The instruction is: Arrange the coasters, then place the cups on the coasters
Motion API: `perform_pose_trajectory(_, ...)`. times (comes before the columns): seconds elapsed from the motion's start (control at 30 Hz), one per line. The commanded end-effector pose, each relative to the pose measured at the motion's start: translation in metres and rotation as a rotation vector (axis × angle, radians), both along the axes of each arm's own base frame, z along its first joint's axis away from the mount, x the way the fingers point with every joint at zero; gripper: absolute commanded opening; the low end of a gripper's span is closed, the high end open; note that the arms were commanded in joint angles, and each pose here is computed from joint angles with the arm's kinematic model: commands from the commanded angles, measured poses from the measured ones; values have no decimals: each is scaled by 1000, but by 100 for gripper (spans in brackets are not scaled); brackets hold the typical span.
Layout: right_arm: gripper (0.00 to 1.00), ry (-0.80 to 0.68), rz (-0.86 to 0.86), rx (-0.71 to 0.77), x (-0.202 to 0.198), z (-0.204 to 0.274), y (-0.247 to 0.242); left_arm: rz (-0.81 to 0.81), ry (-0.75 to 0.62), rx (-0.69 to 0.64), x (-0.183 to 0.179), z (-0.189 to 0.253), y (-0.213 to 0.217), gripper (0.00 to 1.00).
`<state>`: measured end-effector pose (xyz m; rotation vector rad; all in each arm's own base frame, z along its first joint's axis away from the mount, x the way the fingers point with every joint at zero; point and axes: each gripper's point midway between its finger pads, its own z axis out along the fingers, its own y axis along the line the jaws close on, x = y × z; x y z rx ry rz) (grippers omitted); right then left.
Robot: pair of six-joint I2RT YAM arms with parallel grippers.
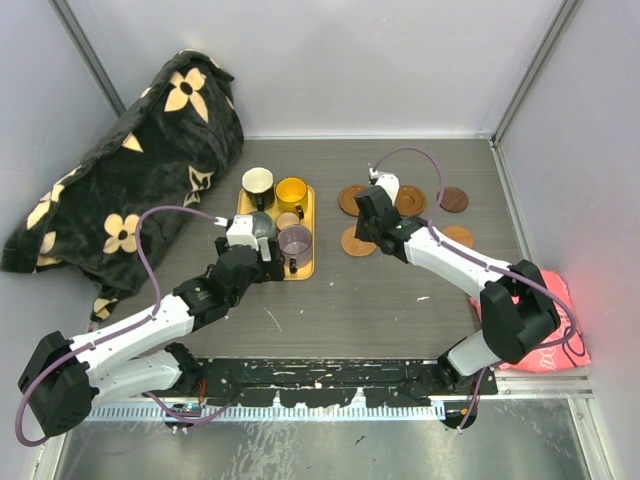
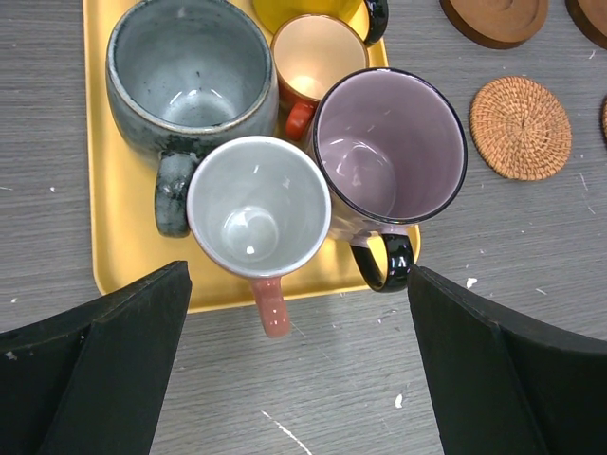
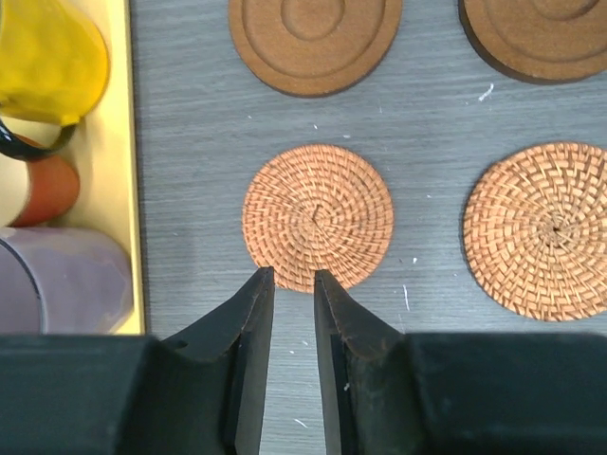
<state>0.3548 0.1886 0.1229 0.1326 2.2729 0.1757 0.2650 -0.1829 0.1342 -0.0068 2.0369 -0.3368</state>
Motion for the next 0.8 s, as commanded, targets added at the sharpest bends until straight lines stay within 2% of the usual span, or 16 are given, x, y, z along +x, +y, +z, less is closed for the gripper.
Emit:
perform_pose_trajectory(0.0,31,-55,12,11,-3,14,-3,26,-84,-20,12,25,0,98)
perform_pose_trajectory(0.1,36,-79,16,15,-6,20,-6,38,-78,0,13,24,3,98)
perform_pose_trajectory(0.2,50,-102,15,28,-9,25,-9,50,-71,16,14,25,5,98)
perform_pose_trajectory(0.4,59,-155,8,38,-12,37,-15,76,-59,24,13,25,10,98)
perform_pose_trajectory(0.53,59,-178,18,46,-13,42,-15,93,-47,15,11,22,12,98)
perform_pose_trajectory(0.67,71,-193,24,47,-13,46,-15,106,-48,18,12,25,15,98)
perform_pose_trajectory(0.77,74,-213,32,50,-12,52,-15,111,-50,25,12,28,16,98)
